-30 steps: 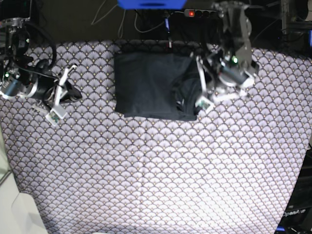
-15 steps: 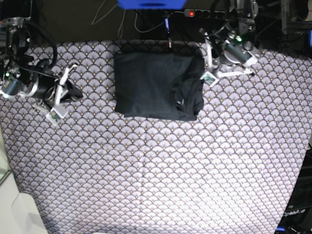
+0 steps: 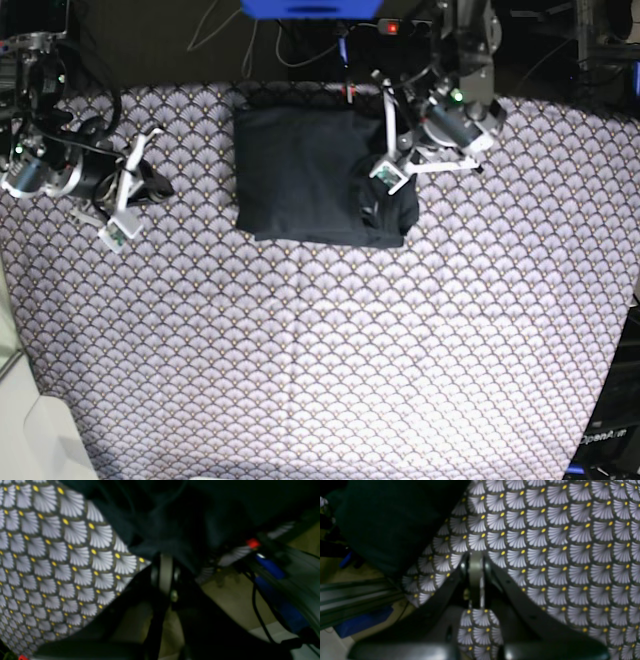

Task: Fold the T-shirt properly
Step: 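Grasp the folded shirt's corner with the left gripper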

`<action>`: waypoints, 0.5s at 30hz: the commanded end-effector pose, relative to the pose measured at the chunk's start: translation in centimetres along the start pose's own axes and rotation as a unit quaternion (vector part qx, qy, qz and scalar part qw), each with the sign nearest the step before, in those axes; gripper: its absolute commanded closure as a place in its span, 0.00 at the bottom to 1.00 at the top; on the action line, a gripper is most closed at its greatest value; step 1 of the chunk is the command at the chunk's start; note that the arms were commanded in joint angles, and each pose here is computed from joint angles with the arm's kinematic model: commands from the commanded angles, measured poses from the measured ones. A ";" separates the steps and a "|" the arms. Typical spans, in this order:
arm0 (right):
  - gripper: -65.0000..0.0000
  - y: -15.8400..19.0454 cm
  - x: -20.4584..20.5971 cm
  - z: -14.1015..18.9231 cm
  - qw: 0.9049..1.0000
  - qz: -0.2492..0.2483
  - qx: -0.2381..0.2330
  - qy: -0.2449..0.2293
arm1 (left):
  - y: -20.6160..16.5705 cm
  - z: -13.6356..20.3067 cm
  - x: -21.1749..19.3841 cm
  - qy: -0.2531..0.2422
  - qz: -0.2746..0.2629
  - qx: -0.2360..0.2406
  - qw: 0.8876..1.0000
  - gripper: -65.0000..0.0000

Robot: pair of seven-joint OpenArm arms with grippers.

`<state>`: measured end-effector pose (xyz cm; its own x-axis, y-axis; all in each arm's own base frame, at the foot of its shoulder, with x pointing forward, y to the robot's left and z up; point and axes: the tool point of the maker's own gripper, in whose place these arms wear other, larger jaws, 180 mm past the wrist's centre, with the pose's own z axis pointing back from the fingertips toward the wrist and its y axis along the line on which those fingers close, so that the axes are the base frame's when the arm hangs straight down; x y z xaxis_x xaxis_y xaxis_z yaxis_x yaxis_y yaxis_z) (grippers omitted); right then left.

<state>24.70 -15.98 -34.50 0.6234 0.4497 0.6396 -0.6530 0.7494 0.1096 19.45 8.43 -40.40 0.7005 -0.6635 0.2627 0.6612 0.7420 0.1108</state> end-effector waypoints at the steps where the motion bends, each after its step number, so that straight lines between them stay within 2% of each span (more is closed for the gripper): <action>1: 1.00 -0.4 1.1 0.6 1.000 0.012 -0.004 -0.018 | 0.3 0.1 0.8 -0.011 0.003 0.001 1.000 1.00; 9: 1.00 -0.4 1.1 0.6 1.000 0.013 -0.005 -0.017 | -0.3 -1.6 0.2 0.012 0.003 -0.019 1.000 1.00; 15: 1.00 -0.4 1.1 0.6 1.000 0.013 -0.005 -0.017 | -0.7 -2.4 0.3 -0.002 0.006 -0.031 1.000 1.00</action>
<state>24.70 -16.03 -34.51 0.6238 0.4509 0.6384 -0.6528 0.7498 0.1083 19.39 8.03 -42.94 0.7119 -0.6613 0.2363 0.6697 0.7406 0.0547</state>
